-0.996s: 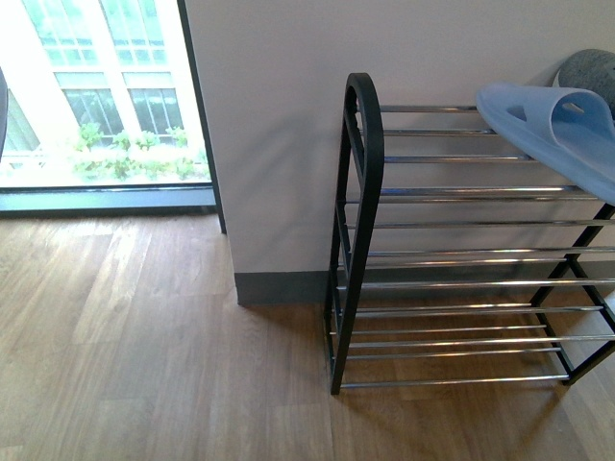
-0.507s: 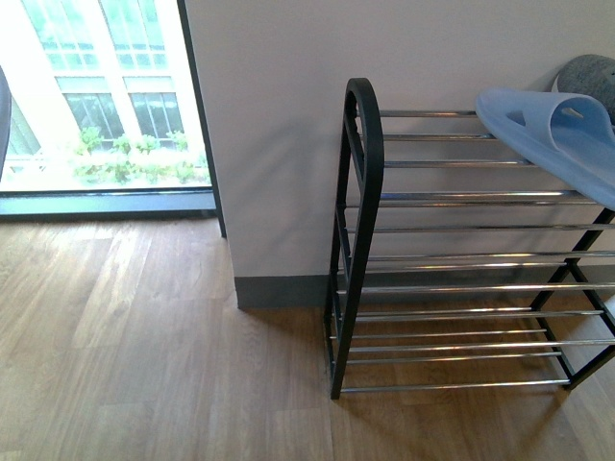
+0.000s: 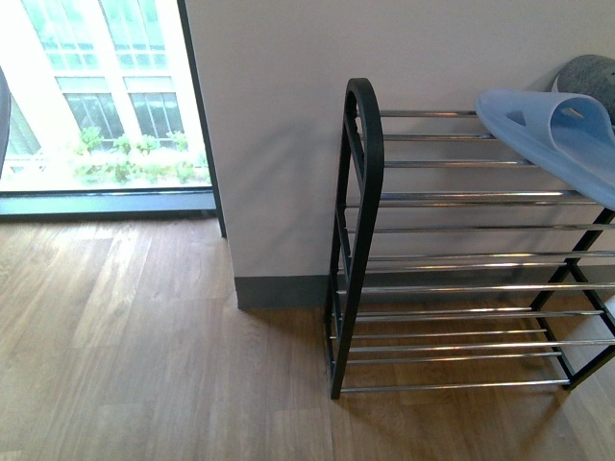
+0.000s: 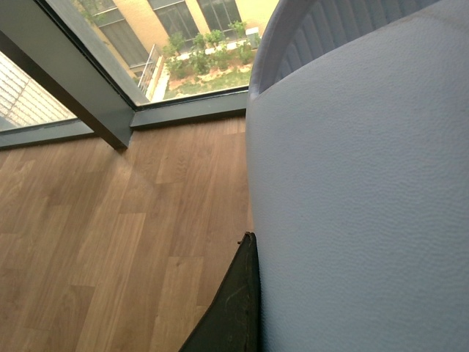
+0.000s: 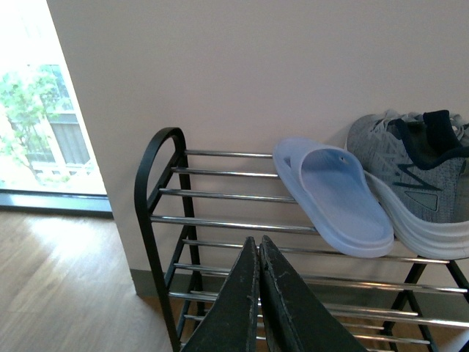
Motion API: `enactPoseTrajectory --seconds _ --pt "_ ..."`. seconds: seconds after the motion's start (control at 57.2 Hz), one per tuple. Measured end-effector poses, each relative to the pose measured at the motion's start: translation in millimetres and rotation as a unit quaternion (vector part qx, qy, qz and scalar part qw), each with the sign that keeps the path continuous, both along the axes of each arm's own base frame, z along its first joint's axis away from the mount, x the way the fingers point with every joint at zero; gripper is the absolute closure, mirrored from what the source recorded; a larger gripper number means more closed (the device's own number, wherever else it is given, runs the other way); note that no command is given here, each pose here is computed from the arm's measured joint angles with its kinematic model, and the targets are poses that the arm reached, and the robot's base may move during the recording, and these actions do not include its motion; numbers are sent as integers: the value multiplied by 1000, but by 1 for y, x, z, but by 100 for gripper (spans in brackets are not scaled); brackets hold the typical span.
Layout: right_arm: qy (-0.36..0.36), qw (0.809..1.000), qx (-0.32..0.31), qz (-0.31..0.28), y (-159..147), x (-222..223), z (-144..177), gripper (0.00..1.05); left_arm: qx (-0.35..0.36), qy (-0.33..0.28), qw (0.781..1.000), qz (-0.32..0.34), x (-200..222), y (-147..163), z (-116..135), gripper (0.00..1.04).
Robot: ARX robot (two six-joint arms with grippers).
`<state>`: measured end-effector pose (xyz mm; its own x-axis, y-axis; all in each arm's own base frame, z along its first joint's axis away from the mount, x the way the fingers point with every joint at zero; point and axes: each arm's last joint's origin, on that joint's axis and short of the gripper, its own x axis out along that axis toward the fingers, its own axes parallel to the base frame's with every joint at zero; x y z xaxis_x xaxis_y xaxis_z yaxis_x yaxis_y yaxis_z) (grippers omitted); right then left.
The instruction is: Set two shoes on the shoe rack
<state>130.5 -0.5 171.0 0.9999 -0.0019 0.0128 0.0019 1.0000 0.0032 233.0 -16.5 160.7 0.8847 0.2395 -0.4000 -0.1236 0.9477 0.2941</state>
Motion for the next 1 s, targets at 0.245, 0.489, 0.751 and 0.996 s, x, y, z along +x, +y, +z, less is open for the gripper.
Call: enactPoseTrajectory --seconds 0.245,0.489,0.751,0.996 --pt "-3 1000 0 0 0 -7 2 103 0 0 1000 0 0 0 0 103" --pt "-4 1000 0 0 0 -16 2 103 0 0 1000 0 0 0 0 103" --pt "-4 1000 0 0 0 -21 2 103 0 0 1000 0 0 0 0 103" --pt "-1 1000 0 -1 0 -33 -1 103 0 0 1000 0 0 0 0 103"
